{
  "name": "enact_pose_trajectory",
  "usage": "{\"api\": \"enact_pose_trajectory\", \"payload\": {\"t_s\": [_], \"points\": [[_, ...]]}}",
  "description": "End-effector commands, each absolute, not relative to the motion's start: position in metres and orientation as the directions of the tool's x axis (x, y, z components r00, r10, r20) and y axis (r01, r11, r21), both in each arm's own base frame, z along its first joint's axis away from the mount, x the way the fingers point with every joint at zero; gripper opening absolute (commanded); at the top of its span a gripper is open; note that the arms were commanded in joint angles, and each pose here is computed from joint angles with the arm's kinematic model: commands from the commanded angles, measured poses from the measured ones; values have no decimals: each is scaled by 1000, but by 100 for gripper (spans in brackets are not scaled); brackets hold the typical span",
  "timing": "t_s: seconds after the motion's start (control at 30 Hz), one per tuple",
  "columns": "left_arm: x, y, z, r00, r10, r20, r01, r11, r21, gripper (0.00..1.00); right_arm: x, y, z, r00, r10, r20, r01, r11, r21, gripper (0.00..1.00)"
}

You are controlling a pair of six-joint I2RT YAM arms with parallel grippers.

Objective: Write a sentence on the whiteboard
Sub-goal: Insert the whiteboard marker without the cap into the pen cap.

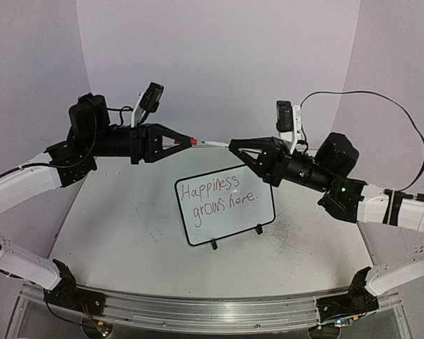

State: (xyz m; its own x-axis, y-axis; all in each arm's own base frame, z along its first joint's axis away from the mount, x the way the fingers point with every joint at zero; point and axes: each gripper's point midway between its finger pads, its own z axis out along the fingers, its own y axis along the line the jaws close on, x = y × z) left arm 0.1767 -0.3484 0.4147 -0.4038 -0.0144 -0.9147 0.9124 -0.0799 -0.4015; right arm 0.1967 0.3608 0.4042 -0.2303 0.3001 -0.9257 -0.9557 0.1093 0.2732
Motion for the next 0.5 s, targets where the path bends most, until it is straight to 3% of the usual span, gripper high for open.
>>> {"api": "enact_pose_trajectory", "payload": {"t_s": [0.0, 0.47], "points": [[168, -345, 432, -354, -52, -934, 931, -110, -347, 0, 192, 362, 423, -191, 340, -921, -971, 70, 227, 0], [170, -345, 428, -362, -47, -931, 929, -103, -356, 0, 190, 360, 423, -190, 366, -911, -972, 57, 226, 0]]}}
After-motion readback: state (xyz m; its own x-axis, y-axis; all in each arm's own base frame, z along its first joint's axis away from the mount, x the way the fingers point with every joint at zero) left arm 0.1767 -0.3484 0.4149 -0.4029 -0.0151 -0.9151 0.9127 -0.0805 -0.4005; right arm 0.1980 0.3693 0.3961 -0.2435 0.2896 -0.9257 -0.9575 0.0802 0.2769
